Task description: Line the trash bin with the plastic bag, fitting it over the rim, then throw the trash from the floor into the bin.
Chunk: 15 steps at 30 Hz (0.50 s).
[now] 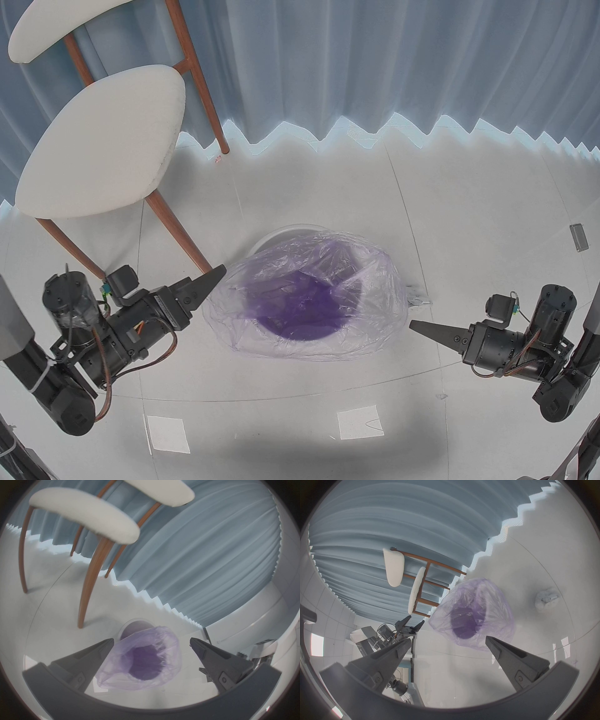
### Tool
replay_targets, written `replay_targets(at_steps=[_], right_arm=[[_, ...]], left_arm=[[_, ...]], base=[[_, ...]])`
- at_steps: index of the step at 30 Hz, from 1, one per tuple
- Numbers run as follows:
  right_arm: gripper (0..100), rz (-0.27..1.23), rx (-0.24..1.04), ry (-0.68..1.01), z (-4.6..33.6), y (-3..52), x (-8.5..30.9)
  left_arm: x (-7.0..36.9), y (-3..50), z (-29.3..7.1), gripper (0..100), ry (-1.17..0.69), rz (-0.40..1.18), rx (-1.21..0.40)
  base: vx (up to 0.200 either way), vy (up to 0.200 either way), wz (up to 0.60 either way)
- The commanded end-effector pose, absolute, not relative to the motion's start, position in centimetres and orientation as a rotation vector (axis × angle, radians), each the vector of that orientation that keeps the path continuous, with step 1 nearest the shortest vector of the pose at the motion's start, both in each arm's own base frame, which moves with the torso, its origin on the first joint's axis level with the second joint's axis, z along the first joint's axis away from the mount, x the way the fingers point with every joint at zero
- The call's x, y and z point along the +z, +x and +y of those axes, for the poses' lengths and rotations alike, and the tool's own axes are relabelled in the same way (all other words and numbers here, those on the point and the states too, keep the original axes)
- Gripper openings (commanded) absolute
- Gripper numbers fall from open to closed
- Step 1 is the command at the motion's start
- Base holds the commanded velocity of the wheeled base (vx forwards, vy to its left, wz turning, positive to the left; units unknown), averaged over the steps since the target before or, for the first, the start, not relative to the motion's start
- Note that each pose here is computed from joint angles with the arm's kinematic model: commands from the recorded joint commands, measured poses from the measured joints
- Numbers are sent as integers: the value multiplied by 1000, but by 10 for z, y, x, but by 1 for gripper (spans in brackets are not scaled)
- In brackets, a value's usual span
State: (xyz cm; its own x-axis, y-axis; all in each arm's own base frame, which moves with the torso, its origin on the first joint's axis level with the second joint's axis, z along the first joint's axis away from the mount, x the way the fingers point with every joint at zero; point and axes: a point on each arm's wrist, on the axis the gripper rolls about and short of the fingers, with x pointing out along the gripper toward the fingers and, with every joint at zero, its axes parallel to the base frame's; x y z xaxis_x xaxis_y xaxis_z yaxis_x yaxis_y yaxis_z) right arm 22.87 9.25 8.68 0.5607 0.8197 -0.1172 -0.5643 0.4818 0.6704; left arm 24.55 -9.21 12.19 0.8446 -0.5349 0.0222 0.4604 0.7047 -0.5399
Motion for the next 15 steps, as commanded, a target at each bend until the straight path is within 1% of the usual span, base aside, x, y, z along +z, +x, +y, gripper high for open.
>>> replay_targets(at_steps=[1,2,8,15], right_arm=[[100,406,898,596,86,220,97],[100,402,900,588,86,220,97],[100,404,894,579,84,218,96],[100,404,893,578,84,219,95]], left_arm=[[152,211,-81,100,-548,49,-637],[151,208,-80,100,-541,56,-643],[144,202,-79,100,-457,65,-640],[140,199,-82,100,-451,84,-656]], base=[[0,0,0],[0,0,0],[200,0,0],[200,0,0]])
